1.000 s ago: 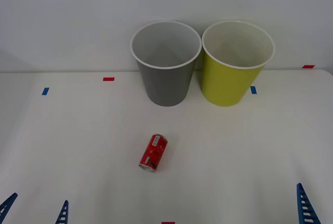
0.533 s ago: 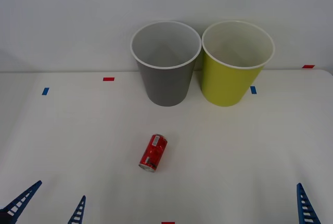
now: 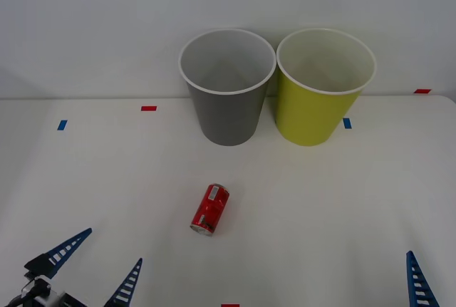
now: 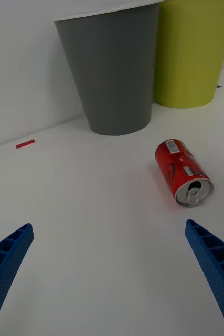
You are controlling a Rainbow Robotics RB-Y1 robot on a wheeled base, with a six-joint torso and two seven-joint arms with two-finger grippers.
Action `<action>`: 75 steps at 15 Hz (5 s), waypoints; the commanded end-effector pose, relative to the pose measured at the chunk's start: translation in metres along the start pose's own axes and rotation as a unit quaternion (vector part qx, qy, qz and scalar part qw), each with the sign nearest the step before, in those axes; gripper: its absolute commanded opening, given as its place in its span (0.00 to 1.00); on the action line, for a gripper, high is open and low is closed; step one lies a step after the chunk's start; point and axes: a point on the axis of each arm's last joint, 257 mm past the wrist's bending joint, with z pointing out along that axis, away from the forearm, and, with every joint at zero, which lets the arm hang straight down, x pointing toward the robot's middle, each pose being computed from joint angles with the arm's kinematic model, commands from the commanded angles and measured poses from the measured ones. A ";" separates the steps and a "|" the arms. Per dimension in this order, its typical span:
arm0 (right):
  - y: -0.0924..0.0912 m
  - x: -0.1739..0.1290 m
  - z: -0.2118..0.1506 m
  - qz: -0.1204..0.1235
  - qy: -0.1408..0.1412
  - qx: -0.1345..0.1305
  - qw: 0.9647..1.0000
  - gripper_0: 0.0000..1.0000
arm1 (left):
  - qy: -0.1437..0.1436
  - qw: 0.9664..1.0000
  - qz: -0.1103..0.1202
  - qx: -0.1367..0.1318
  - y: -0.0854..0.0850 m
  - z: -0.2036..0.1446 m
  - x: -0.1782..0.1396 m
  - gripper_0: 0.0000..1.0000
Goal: Put cans in the gray bin and PET bottles in the light green bin.
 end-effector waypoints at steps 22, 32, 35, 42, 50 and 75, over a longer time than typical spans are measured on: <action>0.000 0.000 0.000 0.000 0.000 0.000 1.000 1.00 | 0.212 0.971 0.014 0.111 -0.043 0.086 -0.028 1.00; 0.000 0.000 0.000 0.000 0.000 0.000 1.000 1.00 | 0.299 0.946 -0.060 0.111 -0.069 0.110 -0.040 1.00; 0.000 0.000 0.000 0.000 0.000 0.000 1.000 1.00 | 0.316 0.941 -0.068 0.103 -0.071 0.113 -0.043 1.00; 0.000 0.000 0.000 0.000 0.000 0.000 1.000 1.00 | 0.330 0.937 -0.090 0.065 -0.073 0.132 -0.046 1.00; 0.000 0.000 0.000 0.000 0.000 0.000 1.000 1.00 | 0.336 0.935 -0.094 0.063 -0.075 0.141 -0.045 1.00; 0.000 0.000 0.000 0.000 0.000 0.000 1.000 1.00 | 0.400 0.907 -0.124 0.039 -0.102 0.195 -0.019 1.00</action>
